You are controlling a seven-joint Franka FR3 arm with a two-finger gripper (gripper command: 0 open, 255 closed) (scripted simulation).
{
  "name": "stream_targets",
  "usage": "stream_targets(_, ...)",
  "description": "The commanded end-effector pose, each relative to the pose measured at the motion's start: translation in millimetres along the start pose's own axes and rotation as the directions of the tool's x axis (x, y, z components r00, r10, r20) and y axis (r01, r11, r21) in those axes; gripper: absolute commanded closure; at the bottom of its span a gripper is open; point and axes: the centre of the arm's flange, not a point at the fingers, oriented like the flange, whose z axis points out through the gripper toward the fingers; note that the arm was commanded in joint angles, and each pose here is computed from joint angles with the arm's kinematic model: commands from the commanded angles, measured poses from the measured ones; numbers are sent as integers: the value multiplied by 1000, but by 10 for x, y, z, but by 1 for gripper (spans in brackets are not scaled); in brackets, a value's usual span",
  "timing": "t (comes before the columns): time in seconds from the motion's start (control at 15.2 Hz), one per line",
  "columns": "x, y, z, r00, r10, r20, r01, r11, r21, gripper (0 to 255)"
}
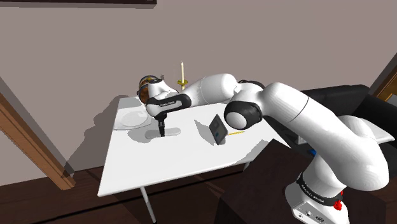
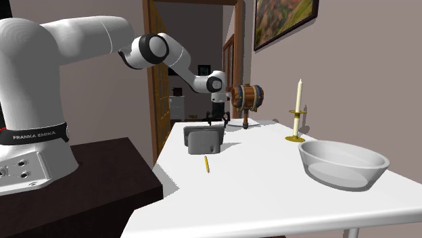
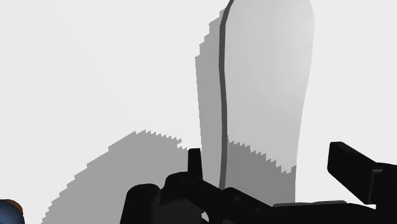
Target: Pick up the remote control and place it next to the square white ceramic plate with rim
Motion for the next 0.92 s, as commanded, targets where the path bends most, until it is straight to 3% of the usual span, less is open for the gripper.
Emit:
stream_targets(0.0,0,0,0,1000,0,0,0,1000,0,0)
stream_targets(0.07,0,0,0,1000,0,0,0,1000,0,0)
stream_targets(0.33,0,0,-500,1000,0,0,0,1000,0,0)
stream_targets(0.86,0,0,-500,1000,0,0,0,1000,0,0)
